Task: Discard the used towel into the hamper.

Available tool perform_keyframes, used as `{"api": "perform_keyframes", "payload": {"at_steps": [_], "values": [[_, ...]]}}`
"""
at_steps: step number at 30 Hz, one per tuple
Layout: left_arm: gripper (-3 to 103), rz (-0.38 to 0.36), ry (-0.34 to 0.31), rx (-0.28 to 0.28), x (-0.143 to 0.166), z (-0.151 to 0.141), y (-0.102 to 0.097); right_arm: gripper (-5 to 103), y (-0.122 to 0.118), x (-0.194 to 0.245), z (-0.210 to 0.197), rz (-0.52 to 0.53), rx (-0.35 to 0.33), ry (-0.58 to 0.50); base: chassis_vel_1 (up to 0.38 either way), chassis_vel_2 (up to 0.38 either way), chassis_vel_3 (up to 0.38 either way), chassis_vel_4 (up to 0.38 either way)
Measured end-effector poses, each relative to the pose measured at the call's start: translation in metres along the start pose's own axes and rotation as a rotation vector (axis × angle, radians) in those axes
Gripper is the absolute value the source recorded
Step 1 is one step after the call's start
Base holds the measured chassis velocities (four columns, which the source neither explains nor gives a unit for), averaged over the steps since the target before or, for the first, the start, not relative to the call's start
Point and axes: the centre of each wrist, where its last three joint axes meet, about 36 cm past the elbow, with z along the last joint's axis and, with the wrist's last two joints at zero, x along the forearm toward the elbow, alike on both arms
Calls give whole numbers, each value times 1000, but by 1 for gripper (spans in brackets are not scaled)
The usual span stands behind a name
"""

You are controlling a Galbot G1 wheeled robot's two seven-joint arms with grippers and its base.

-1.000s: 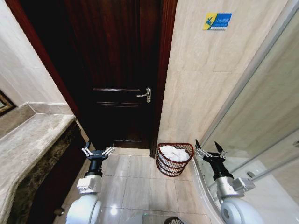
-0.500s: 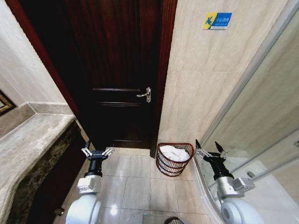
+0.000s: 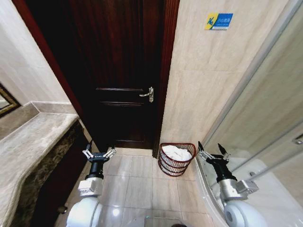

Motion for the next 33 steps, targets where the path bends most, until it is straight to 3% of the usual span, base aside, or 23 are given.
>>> {"api": "perform_keyframes", "payload": {"at_steps": [33], "values": [[100, 0, 0, 0, 0, 0, 0, 100, 0, 0, 0, 0, 0, 0, 126, -121, -120, 120]]}}
